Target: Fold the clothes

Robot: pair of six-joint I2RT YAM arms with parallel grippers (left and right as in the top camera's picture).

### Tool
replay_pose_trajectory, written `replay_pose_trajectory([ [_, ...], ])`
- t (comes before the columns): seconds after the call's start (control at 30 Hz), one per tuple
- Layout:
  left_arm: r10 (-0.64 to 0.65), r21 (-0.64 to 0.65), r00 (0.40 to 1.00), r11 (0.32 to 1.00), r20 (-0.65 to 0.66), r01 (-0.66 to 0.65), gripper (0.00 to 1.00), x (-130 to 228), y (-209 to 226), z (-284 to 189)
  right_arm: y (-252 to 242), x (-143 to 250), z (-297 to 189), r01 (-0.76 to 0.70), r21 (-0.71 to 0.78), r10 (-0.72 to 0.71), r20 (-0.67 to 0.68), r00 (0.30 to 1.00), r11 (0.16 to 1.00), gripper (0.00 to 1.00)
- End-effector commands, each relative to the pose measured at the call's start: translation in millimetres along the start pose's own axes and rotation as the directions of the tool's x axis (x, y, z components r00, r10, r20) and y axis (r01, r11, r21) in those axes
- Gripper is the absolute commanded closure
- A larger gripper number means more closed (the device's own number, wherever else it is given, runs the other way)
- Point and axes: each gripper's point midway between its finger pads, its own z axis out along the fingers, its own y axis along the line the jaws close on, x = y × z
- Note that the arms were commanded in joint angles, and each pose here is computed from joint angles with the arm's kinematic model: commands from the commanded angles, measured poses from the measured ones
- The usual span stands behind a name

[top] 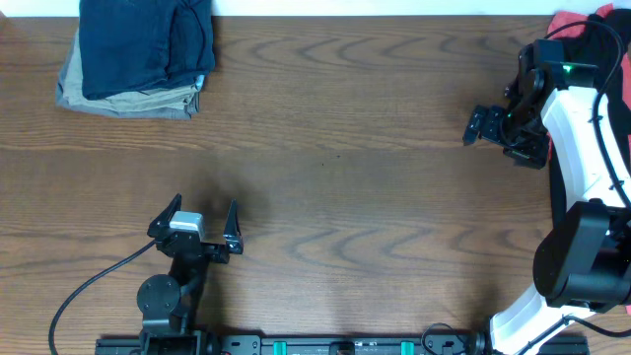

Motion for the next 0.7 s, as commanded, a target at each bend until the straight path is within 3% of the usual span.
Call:
replay_pose_trajectory([
  [0.0, 0.001, 0.0, 0.999, 1.0, -0.048, -0.001, 0.02, 14, 1, 0, -3, -3, -4, 0.008, 0.001, -0.008, 0.014, 1.0, 1.0, 0.01],
  [0.47, 0.001, 0.0, 0.999, 1.0, -0.048, -0.001, 0.02, 14, 1, 0, 3, 1, -2, 0.027, 0.002, -0.027, 0.007, 1.0, 1.0, 0.01],
  [0.67, 0.001, 0.0, 0.999, 1.0, -0.048, -0.001, 0.02, 14, 1, 0, 32, 12, -33, 0.113, -0.031, -0.11, 0.092, 0.99, 0.993, 0.01],
])
